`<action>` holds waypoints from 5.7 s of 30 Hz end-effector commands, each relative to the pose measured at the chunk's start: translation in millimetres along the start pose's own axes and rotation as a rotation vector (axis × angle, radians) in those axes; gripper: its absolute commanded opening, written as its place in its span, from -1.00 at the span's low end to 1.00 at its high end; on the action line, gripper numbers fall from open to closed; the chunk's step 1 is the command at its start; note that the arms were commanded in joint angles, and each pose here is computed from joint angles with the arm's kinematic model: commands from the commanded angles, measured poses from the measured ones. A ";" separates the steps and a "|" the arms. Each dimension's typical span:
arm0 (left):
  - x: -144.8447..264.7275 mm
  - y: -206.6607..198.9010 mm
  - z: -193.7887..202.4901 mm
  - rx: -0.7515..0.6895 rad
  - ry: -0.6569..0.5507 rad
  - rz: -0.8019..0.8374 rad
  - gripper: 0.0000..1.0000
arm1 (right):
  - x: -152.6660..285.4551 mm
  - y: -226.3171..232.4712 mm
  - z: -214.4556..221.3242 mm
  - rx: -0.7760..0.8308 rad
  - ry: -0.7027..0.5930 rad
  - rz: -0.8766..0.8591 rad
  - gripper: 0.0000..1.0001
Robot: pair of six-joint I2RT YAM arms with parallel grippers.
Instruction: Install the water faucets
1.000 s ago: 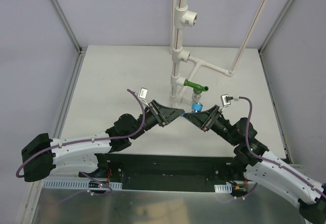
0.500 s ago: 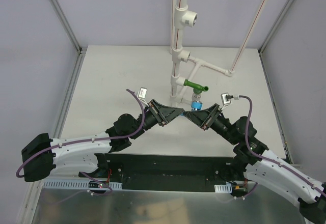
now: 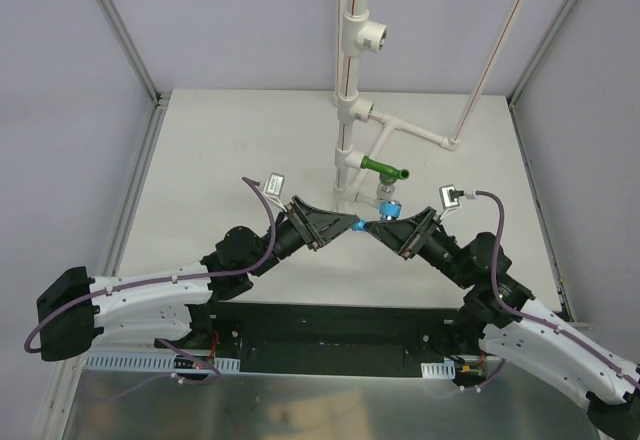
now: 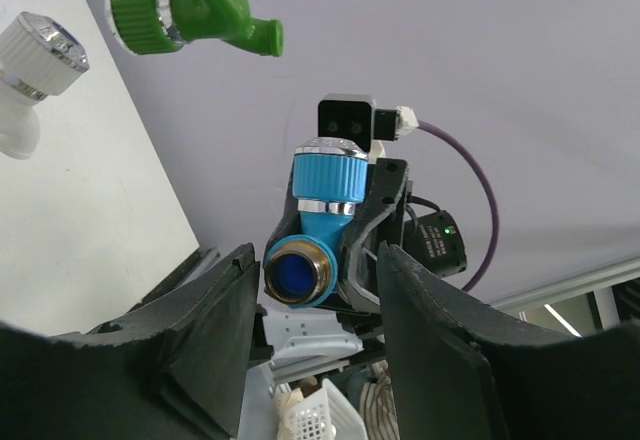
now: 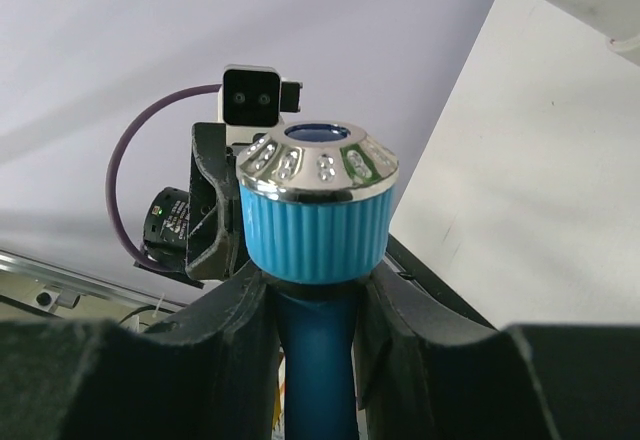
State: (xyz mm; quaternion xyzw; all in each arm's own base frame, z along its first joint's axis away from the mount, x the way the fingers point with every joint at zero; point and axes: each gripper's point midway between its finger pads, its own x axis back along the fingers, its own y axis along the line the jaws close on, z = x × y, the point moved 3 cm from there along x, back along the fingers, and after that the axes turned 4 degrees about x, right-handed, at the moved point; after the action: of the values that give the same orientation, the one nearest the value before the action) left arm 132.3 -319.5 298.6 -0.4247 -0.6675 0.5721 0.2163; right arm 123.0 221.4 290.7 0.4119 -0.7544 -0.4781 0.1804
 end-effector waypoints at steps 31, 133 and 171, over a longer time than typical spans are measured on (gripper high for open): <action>0.8 -16.1 0.0 0.034 0.002 0.058 -0.82 | 4.5 20.4 -13.3 0.001 -0.066 -0.081 -1.00; 31.9 106.8 -58.3 -0.442 0.017 -0.507 0.65 | 7.2 -117.2 -56.5 0.588 -0.345 0.571 -1.00; -39.6 -33.0 -141.3 -1.187 -0.306 -0.160 0.98 | 54.9 -95.8 -68.4 0.547 -0.331 0.625 -1.00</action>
State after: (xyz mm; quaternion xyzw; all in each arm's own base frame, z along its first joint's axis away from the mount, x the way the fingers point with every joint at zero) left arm 239.0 -261.1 319.9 -0.3342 -0.9311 0.1462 -0.0078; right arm 182.9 122.1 211.1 0.1090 -0.9663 -0.2157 0.0892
